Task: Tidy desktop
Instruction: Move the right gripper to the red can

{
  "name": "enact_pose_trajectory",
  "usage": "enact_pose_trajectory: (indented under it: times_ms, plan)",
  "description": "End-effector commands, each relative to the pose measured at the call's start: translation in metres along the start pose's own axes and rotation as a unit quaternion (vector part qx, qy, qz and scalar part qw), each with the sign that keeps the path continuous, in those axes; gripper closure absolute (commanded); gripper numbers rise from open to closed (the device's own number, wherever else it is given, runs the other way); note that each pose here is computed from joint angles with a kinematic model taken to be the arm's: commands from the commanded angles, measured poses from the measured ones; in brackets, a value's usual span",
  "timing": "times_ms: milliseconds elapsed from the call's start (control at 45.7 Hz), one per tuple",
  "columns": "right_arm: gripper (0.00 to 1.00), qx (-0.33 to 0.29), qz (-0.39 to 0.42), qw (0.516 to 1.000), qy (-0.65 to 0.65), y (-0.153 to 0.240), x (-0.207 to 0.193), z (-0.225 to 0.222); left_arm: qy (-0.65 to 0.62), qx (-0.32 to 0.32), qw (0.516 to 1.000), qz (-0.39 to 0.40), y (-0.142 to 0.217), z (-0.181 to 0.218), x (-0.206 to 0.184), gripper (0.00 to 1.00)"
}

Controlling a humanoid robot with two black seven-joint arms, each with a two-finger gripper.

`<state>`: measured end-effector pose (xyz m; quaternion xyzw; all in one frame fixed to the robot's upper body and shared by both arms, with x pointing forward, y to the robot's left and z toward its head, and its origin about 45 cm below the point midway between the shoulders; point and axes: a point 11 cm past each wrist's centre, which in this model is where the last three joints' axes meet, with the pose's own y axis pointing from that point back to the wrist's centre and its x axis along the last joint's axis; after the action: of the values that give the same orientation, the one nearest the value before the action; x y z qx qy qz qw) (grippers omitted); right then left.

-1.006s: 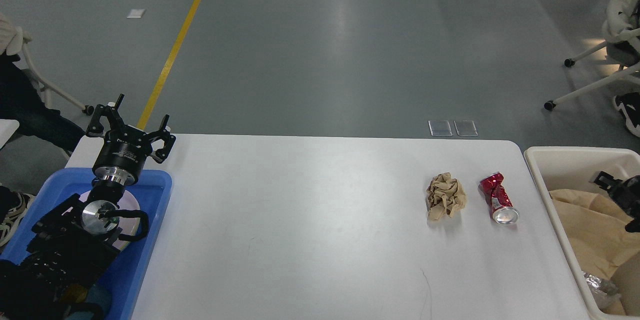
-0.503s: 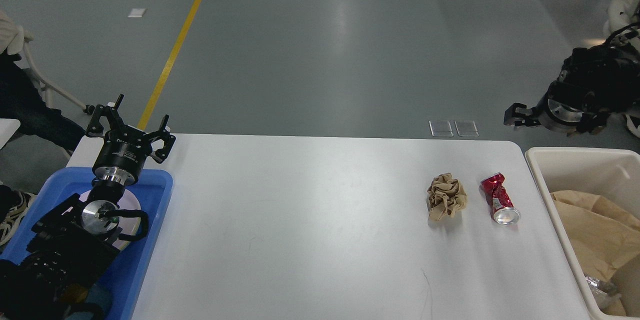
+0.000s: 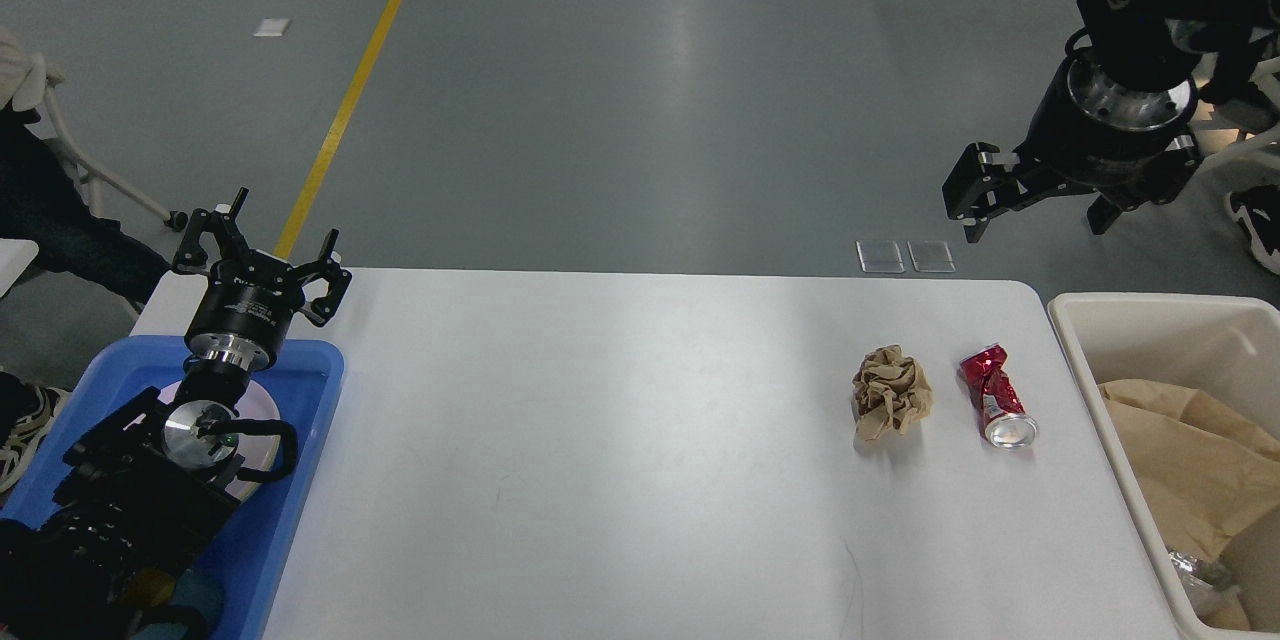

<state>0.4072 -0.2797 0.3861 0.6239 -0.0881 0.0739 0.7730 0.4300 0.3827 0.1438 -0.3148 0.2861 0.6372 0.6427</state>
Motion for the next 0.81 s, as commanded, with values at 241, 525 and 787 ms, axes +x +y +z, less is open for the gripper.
enact_pose_trajectory:
  times_ms: [241, 525, 787]
  plan:
    - [0.0, -0.061, 0.053, 0.996, -0.04, -0.175, -0.047, 0.037, 0.0, 0.0, 1.0, 0.0, 0.0, 0.0, 0.0, 0.03]
    - [0.0, -0.083, 0.088, 0.991, -0.064, -0.245, -0.083, 0.051, 0.0, 0.0, 1.0, 0.0, 0.0, 0.0, 0.0, 0.03]
    - [0.0, -0.09, 0.097, 0.99, -0.051, -0.282, -0.095, 0.04, 0.0, 0.0, 1.0, 0.0, 0.0, 0.0, 0.0, 0.03]
